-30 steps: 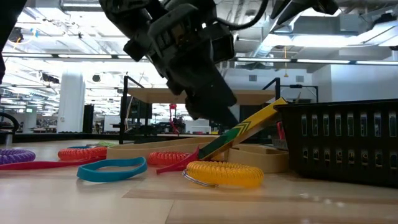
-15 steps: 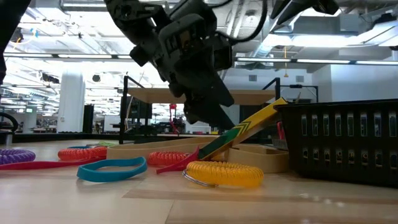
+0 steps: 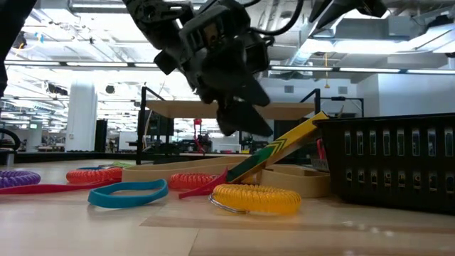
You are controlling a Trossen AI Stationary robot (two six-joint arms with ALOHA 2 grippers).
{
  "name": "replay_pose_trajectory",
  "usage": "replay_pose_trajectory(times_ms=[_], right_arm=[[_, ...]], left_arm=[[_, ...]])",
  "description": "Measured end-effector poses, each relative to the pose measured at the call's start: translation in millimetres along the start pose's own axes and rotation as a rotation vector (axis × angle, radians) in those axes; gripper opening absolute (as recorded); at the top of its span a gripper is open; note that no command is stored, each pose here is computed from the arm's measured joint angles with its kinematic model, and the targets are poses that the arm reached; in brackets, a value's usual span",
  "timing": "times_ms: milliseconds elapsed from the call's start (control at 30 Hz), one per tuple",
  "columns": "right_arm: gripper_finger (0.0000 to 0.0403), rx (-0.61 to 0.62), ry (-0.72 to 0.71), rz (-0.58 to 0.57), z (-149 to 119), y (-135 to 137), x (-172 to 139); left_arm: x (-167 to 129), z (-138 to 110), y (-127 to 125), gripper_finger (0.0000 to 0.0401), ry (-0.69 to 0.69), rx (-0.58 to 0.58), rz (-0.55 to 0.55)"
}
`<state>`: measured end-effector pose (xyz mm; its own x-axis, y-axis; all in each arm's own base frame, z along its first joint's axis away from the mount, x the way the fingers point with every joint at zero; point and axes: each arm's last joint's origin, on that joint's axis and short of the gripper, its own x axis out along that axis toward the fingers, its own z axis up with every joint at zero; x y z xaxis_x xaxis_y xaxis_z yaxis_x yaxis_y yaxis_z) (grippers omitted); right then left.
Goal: Pick & Place Office Desk Supplies
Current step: Put the crayon box into the bottom right black bin
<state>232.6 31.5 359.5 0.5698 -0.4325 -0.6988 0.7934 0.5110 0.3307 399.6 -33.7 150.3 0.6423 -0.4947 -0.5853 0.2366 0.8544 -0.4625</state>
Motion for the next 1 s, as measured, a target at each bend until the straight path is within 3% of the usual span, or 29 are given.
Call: replay_pose_trajectory(times_ms=[200, 467, 1000], right_arm=[[0.0084, 0.009, -0.005, 0.012, 0.7, 1.2, 0.1], [0.0084, 0.015, 0.016, 0.032, 0.4, 2.5, 0.0], [0.0084, 0.012, 0.034, 0.037, -0.4, 2.5, -0.1]], left_arm=[[2.9, 16.9, 3.8, 0.0254, -0.038, 0.011, -0.002], [24.8, 7.9, 11.4, 0.0254, 0.071, -0.035, -0.093], [28.5, 6.1, 9.7, 0.0254, 0.07, 0.03, -0.092]])
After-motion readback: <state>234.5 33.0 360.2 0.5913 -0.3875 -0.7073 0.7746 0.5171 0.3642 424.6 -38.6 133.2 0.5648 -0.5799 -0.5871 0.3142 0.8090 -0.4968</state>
